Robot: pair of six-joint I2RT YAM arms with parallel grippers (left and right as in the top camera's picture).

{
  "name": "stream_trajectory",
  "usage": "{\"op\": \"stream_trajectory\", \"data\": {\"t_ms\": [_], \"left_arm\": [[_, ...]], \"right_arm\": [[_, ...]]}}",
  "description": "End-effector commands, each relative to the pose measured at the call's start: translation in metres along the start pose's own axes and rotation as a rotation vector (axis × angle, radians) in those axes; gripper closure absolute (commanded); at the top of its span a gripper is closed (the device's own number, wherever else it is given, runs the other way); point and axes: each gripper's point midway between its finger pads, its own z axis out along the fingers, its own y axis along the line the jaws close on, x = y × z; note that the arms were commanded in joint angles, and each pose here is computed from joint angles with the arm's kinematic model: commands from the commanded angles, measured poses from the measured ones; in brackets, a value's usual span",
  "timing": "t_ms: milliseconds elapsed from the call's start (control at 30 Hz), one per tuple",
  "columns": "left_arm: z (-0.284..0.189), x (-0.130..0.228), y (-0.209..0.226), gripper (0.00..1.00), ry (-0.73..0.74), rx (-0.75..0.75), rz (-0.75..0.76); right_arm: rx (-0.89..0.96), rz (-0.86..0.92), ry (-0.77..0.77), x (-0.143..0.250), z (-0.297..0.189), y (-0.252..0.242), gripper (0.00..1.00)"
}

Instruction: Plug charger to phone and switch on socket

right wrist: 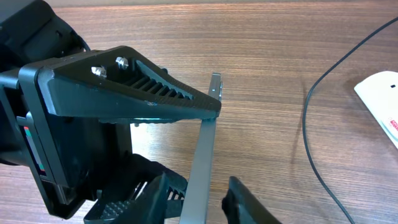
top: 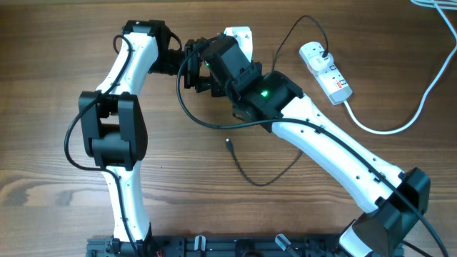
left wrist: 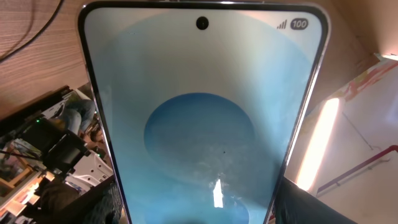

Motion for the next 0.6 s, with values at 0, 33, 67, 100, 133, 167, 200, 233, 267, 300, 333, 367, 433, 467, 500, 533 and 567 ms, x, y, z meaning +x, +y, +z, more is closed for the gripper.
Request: {"op": "stream_trajectory", "data": {"t_ms": [0,33,67,100,133,167,200,233,267,300,333,367,433,467,500,533,567], "left_arm": [[-0.0001,0.0196,-0.0171,0.29,0.024,0.042,0.071],[-0.0001,0.0196,-0.0171,0.29,0.024,0.042,0.071],[-0.0001,0.0195,-0.0171,0.29,0.024,0.041,0.071],[-0.0001,0.0195,-0.0171,0.29,0.024,0.041,0.071],[-0.0001,0.0196,-0.0171,0.29,0.024,0.042,0.071],[-0.0001,0.0195,-0.0171,0.29,0.024,0.042,0.071],[-0.0001,0.0196,-0.0171,0.29,0.024,0.042,0.071],[-0.0001,0.0196,-0.0171,0.29,0.024,0.042,0.071],[-0.0001,0.0195,-0.0171,0.29,0.024,0.041,0.07],[-0.0001,0.0196,-0.0171,0.29,0.024,0.042,0.07],[-0.0001,0.0196,-0.0171,0.29,0.024,0.042,0.07],[-0.0001,0.0196,-0.0171,0.29,0.024,0.042,0.07],[-0.0001,0.0196,-0.0171,0.29,0.024,0.042,0.07],[-0.0001,0.0196,-0.0171,0.29,0.024,0.042,0.07],[-0.0001,0.0196,-0.0171,0.29,0.024,0.042,0.07],[-0.0001,0.0196,-0.0171,0.29,0.024,0.042,0.07],[-0.0001,0.0196,-0.0171,0.29,0.024,0.042,0.07]], "right_arm": [[-0.013,0.009,-0.001,-0.0023,0.0035,0.0059,0.71],[-0.013,0.009,-0.001,-0.0023,0.0035,0.0059,0.72],[-0.013,0.009,-0.001,-0.0023,0.0035,0.0058,0.73],[-0.013,0.008,0.0,-0.0021,0.0035,0.0059,0.73],[-0.013,0.008,-0.001,-0.0023,0.0035,0.0058,0.76],[-0.013,0.009,-0.001,-0.0023,0.0035,0.0058,0.81],[-0.013,0.01,-0.001,-0.0023,0.0035,0.0059,0.83],[-0.013,0.016,-0.001,-0.0023,0.0035,0.0058,0.83],[-0.013,0.019,-0.001,-0.0022,0.0035,0.0059,0.84],[-0.013,0.027,0.0,-0.002,0.0036,0.0057,0.87],[-0.013,0.027,0.0,-0.0022,0.0035,0.0059,0.89],[-0.013,0.028,-0.001,-0.0023,0.0035,0.0058,0.94],[-0.013,0.033,-0.001,-0.0023,0.0035,0.0058,0.95],[-0.013,0.036,0.0,-0.0021,0.0035,0.0059,0.95],[-0.013,0.044,0.0,-0.002,0.0036,0.0057,0.96],[-0.012,0.054,0.0,-0.002,0.0035,0.0057,0.95],[-0.013,0.063,0.0,-0.0021,0.0036,0.0058,0.95]]}}
